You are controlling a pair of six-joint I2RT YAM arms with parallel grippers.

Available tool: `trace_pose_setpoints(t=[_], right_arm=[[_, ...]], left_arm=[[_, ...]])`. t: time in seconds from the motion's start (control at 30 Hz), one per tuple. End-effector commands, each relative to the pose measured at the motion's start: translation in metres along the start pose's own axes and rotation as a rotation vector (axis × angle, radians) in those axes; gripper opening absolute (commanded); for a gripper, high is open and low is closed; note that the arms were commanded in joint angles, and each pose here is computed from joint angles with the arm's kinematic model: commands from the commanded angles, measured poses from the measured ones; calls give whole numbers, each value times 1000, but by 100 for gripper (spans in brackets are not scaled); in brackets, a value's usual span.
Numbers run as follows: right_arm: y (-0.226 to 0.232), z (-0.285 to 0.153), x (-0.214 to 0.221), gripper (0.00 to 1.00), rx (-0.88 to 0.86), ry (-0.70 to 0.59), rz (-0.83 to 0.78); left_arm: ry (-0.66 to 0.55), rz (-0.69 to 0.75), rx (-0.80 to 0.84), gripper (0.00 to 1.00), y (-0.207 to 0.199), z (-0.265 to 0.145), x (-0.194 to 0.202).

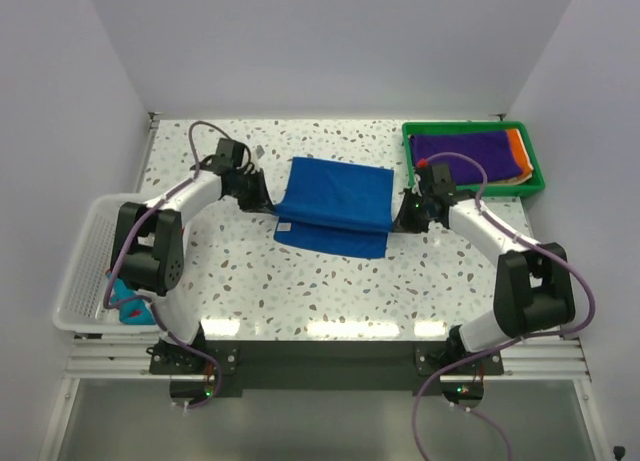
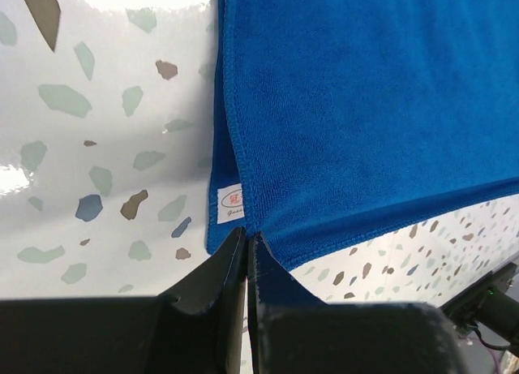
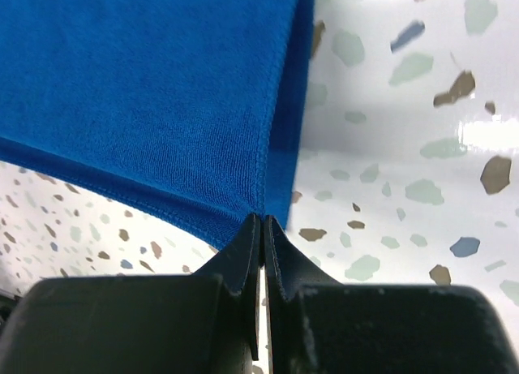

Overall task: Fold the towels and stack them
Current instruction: Fold the towel

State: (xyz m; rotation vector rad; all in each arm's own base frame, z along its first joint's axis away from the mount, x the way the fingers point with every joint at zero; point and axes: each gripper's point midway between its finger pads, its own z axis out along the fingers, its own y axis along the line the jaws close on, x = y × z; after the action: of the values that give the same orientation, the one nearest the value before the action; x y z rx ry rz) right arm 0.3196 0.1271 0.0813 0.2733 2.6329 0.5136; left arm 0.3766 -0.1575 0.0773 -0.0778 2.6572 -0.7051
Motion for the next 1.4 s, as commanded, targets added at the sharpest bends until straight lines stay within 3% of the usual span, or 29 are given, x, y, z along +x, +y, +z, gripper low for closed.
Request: trace_pose_setpoints(t=[0.0, 0.27, 0.53, 1.0, 1.37], right_arm=[[-22, 6, 5, 0, 69, -18, 20], [-43, 35, 35, 0, 113, 52, 27], [-51, 43, 45, 0, 130, 76, 32], [-29, 9, 11, 0, 107, 6, -12], [-18, -12, 13, 0, 72, -3, -13]], left_arm=[[-66, 49, -107, 9, 21, -1, -4], [-39, 32, -198, 8, 47, 11, 21], [5, 41, -194, 9, 45, 18, 40], [-40, 51, -201, 10, 30, -7, 19], [-51, 68, -184, 10, 20, -23, 17]])
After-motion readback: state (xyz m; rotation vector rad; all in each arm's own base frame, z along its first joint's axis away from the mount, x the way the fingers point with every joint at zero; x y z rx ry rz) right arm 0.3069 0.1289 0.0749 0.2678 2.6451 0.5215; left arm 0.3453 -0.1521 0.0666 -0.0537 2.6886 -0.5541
